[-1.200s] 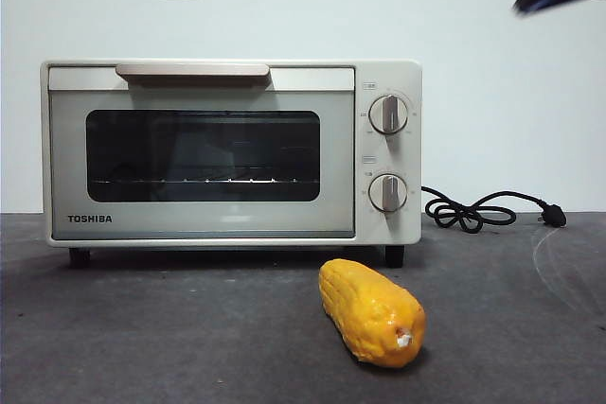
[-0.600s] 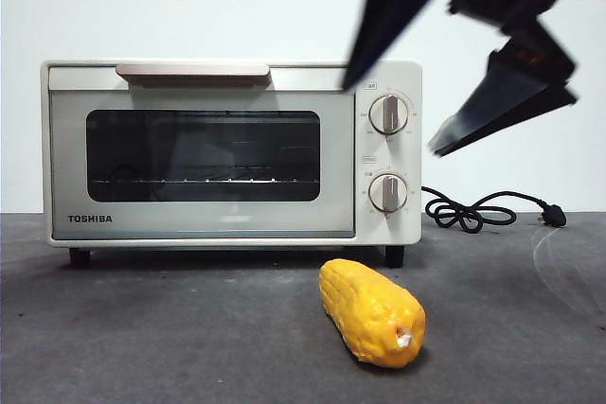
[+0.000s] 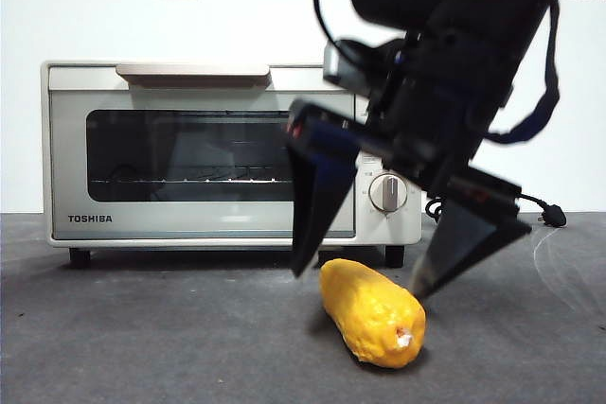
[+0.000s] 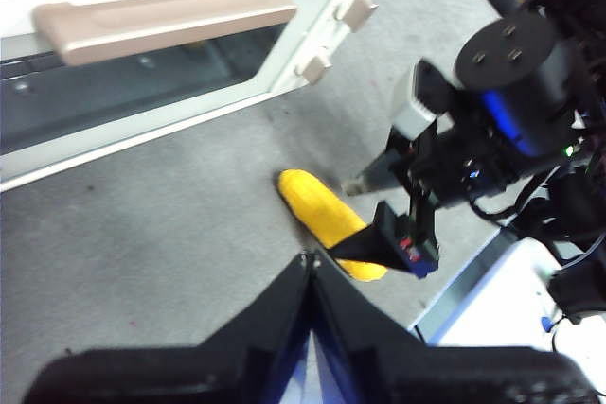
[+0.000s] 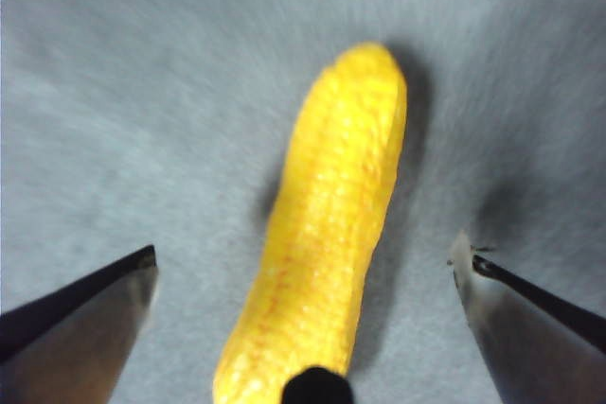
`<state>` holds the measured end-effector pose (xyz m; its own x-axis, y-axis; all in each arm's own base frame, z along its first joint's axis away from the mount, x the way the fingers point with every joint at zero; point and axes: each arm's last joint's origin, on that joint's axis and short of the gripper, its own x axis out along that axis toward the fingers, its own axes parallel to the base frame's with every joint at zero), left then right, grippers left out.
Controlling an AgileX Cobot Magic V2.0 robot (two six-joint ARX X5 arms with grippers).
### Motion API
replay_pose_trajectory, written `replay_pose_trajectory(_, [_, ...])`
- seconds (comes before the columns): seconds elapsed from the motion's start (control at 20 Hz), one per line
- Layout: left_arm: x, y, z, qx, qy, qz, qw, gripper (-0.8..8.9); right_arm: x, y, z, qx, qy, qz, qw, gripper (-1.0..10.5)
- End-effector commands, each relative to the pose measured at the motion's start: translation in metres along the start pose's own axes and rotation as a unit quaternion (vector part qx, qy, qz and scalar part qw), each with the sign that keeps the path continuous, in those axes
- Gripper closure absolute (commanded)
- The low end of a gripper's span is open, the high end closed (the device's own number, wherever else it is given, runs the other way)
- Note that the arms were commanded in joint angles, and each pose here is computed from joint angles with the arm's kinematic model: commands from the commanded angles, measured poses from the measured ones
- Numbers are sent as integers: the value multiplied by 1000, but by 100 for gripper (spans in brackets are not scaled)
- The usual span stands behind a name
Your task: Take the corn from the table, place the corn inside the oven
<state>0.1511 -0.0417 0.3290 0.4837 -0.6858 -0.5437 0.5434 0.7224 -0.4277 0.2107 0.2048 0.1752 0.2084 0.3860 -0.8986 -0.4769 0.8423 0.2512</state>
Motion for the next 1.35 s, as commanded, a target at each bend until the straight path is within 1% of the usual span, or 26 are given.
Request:
replay_pose_trajectory(0.05, [0, 0, 0, 7, 0, 6, 1000, 815, 7, 2, 1, 9, 1, -4, 1000, 469])
replay_pose_trajectory(0.1, [0, 1, 0, 7, 0, 11, 1000, 815, 8, 4, 1, 6, 0, -5, 1000, 537])
replay_pose_trajectory(0.15, [0, 1, 0, 7, 0, 15, 1000, 815, 8, 4, 1, 6, -2, -6, 1000, 654])
replay_pose_trajectory(0.25, [1, 2, 0, 6, 2, 23, 1000, 815, 8, 5, 1, 3, -4, -13, 1000, 925])
replay_pose_trajectory(0.3, [2, 2, 1, 5, 3, 23, 1000, 815, 8, 4, 1, 0, -6, -19, 1000, 958])
replay_pose_trajectory(0.35, [3, 3, 1, 4, 4, 23, 1000, 815, 8, 4, 1, -1, -9, -27, 1000, 958])
replay_pose_trajectory(0.55, [8, 7, 4, 6, 7, 23, 1000, 815, 5, 5, 1, -9, -11, -27, 1000, 958])
replay_pose_trajectory(0.65, [11, 9, 8, 10, 1, 22, 1000, 815, -1, 7, 3, -14, -13, -19, 1000, 958])
replay_pose_trajectory(0.75, [15, 12, 14, 21, -17, 20, 999, 816, -13, 13, 4, -23, -19, -6, 1000, 958])
replay_pose_trajectory(0.9, [24, 14, 30, 34, -65, 11, 997, 818, -48, 28, 11, -42, -54, 32, 997, 958])
replay_pose_trajectory(1.05, [35, 16, 47, 53, -116, -3, 992, 819, -91, 40, 14, -68, -109, 59, 990, 958])
replay_pose_trajectory(1.1, [40, 17, 52, 58, -121, -7, 991, 819, -106, 42, 14, -74, -130, 66, 987, 958])
replay_pose_trajectory(1.2, [49, 19, 62, 57, -113, -12, 992, 819, -131, 43, 10, -78, -159, 75, 981, 958])
replay_pose_trajectory(1.35, [58, 21, 73, 54, -99, -14, 993, 819, -153, 43, 4, -80, -178, 77, 978, 958])
